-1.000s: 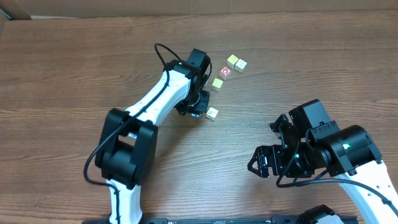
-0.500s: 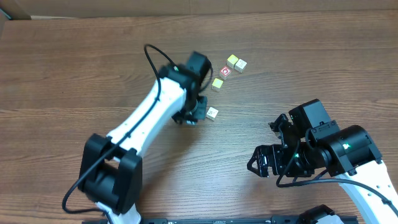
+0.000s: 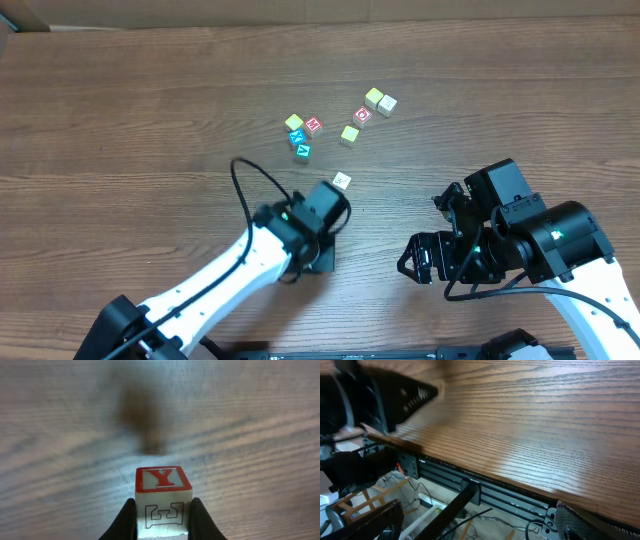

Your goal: Flip 5 blocks

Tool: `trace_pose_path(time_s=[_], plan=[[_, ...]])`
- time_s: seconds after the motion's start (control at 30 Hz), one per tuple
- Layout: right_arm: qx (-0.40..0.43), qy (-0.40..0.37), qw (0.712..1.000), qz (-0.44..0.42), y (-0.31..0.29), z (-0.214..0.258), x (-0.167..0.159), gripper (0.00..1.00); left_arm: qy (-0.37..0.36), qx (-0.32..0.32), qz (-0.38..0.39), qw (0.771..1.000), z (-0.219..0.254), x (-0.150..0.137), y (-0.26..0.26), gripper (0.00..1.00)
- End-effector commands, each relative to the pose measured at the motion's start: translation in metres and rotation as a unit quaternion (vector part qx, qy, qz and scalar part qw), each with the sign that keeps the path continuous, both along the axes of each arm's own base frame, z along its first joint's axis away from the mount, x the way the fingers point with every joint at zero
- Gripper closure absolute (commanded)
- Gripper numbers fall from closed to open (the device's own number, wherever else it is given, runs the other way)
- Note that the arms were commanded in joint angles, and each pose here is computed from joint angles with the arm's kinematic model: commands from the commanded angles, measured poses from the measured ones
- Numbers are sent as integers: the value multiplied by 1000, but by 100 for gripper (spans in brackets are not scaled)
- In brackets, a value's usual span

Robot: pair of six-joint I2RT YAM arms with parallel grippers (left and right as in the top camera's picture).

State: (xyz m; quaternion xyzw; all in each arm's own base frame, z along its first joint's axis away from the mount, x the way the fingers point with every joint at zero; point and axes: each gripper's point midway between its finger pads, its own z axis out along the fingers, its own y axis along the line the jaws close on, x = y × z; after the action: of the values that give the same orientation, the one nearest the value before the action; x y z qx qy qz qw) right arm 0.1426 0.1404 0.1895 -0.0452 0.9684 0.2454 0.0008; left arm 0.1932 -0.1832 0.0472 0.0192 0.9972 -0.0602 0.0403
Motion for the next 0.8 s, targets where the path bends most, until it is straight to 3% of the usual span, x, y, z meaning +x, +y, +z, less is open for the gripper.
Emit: trace_pose_path(time_s=[0.0, 0.2, 0.5, 0.6, 0.7, 0.77], plan=[[5, -14, 1000, 3, 2, 7, 3, 3, 24, -1, 19, 1000, -15, -25, -3, 92], [5, -12, 1000, 3, 2, 7, 2, 3, 30, 0, 44, 999, -33, -35, 1, 92], [3, -8, 1000, 3, 1, 6, 0, 3, -4, -19, 43, 999, -31, -19, -8, 89], [2, -6, 1000, 3, 0, 6, -1, 3, -6, -15, 41, 999, -31, -19, -6, 78], [2, -5, 1000, 3, 0, 6, -2, 3, -9, -13, 41, 999, -31, -17, -5, 60], [2, -5, 1000, 3, 0, 6, -2, 3, -12, -11, 37, 999, -31, -16, -4, 55]])
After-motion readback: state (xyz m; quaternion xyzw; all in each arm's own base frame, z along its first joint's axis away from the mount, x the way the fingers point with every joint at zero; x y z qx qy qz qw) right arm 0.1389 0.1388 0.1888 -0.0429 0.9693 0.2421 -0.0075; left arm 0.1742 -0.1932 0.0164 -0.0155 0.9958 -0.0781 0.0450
